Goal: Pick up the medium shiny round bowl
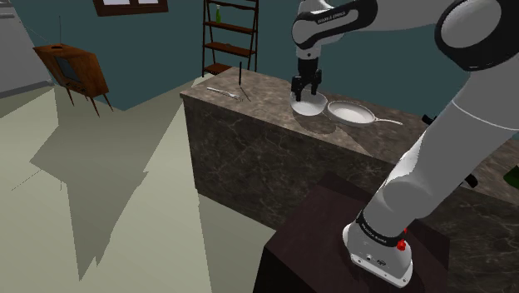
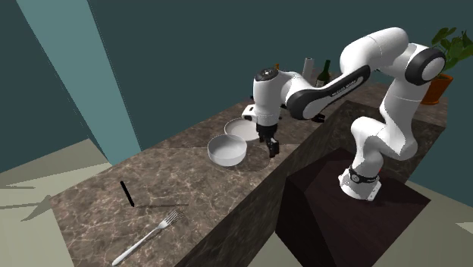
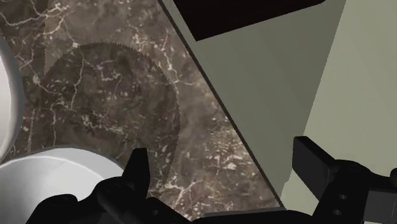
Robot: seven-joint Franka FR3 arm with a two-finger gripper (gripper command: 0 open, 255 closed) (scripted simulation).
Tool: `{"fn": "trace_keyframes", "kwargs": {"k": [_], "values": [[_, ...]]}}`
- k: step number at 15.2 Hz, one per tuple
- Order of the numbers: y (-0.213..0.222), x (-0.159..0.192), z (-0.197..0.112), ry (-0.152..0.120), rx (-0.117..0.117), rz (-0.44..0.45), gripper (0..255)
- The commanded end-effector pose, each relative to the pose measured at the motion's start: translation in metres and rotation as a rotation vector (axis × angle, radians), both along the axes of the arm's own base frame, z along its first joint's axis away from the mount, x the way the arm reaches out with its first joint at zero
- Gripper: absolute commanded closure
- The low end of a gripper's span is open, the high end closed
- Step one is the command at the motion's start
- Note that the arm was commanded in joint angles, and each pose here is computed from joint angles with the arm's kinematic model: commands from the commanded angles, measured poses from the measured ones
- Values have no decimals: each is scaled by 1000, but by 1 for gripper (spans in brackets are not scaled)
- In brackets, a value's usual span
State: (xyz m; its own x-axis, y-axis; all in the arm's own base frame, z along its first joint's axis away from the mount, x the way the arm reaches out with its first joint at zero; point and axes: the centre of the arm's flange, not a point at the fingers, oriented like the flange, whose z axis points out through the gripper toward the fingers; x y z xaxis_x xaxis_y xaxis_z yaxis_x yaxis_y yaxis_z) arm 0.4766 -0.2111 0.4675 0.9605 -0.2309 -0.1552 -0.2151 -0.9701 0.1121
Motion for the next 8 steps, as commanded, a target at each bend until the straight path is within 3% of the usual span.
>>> {"fn": "trace_keyframes", "kwargs": {"k": [1,8], "values": [[-19,19,-9,0,-6,-6,0],[-83,77,-39,-1,-22,-31,0]]}}
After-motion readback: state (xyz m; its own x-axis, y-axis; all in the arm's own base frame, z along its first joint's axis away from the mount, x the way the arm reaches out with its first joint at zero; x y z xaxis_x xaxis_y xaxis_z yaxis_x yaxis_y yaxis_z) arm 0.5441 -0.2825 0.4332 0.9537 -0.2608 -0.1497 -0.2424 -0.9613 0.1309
